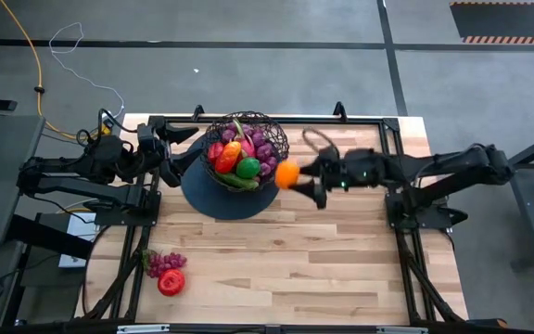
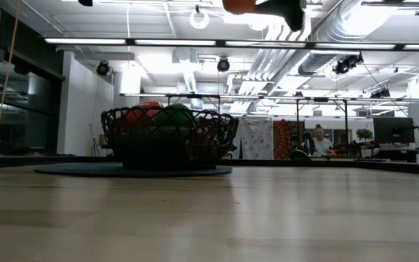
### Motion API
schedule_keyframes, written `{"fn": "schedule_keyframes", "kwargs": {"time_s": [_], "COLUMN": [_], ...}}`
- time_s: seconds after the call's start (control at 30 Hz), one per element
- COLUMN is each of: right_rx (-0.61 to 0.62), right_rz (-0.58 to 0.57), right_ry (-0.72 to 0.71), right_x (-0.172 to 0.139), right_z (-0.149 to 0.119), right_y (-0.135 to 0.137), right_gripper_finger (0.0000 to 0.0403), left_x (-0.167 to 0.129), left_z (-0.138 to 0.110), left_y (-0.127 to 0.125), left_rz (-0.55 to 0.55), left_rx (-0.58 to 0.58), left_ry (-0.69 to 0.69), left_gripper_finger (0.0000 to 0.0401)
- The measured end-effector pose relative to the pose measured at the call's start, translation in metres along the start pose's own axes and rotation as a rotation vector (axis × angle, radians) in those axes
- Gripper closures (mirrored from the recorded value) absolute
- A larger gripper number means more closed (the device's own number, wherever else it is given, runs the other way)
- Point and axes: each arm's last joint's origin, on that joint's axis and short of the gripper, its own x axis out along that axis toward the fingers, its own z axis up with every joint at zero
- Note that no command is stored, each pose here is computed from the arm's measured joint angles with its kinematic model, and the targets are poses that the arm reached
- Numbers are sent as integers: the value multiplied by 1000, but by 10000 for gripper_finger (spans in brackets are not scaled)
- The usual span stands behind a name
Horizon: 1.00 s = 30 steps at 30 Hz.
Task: Build produce basket
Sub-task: Put the orange into the black basket
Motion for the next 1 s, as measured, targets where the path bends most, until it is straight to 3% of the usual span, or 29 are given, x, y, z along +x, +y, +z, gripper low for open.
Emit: {"fn": "schedule_keyframes", "kwargs": {"time_s": [0.23,1.0], "right_rx": [-49,-57], "right_rz": [73,81], "right_ry": [-106,-105], "right_x": [1,1], "right_z": [21,22], "right_y": [-13,-13], "right_gripper_finger": [121,121], "left_x": [0,0], "left_z": [0,0], "left_y": [1,1], "left_rz": [48,47], "left_rx": [0,0], "left_ry": [-10,-10], "left_gripper_finger": [62,62]}}
